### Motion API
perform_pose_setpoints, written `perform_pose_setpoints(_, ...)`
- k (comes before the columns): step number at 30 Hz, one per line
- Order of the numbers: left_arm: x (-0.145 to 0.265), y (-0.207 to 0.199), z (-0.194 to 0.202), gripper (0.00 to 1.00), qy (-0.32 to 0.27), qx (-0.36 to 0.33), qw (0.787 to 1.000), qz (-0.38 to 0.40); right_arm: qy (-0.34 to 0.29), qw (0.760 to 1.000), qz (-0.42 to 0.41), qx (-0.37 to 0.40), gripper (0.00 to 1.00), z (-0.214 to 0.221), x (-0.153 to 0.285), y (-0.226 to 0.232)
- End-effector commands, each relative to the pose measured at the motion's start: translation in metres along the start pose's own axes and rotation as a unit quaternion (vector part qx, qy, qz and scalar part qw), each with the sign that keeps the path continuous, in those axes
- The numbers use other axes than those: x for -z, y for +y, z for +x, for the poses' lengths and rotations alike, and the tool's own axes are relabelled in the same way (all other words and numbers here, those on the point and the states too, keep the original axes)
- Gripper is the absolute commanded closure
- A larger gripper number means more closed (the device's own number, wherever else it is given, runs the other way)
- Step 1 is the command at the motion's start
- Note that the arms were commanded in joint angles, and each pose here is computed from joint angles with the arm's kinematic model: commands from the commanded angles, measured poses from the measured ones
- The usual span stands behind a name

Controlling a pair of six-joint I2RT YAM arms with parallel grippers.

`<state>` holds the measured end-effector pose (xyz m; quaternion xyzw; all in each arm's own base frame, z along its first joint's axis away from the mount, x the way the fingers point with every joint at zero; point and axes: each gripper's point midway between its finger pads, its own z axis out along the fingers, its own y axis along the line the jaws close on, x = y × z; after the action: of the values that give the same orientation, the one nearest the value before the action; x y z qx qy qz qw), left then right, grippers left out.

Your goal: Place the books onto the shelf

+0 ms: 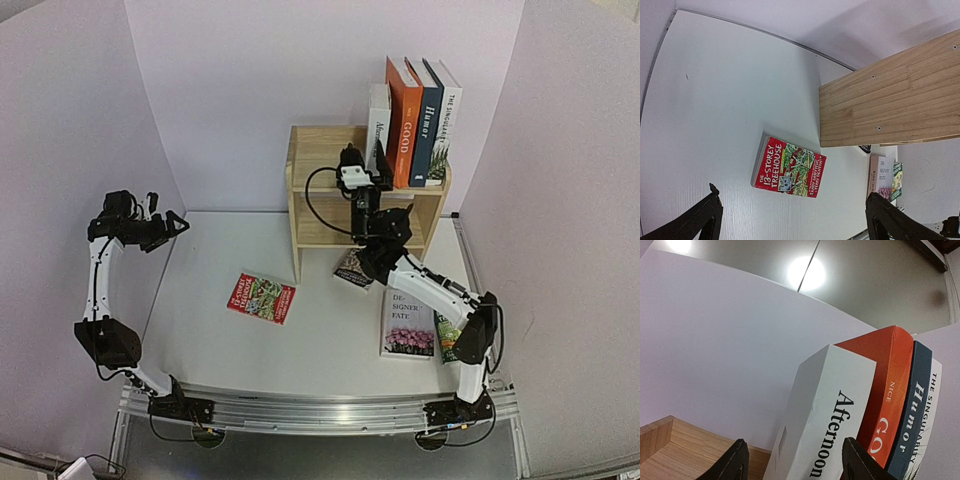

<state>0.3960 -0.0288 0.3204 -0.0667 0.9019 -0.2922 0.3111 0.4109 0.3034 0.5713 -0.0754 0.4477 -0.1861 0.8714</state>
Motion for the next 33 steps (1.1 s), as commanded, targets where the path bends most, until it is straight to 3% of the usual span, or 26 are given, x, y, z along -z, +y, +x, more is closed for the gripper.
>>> perform_pose_setpoints(1,0.001,-0.004,-0.004,0.0,-0.011,-0.005,1.0,0.012,0.013,0.999,0.029,-0.028,0.41,0.007,-0.007,-0.022)
perform_pose_setpoints(20,0.003,-0.005,-0.004,0.0,-0.012,-0.007,1.0,0.014,0.035,0.997,0.062,-0.003,0.53,0.041,-0.033,-0.021)
perform_pose_setpoints(33,0.003,-0.005,-0.004,0.01,-0.012,-0.007,1.0,0.013,0.049,0.995,0.087,0.004,0.54,0.052,-0.041,-0.033)
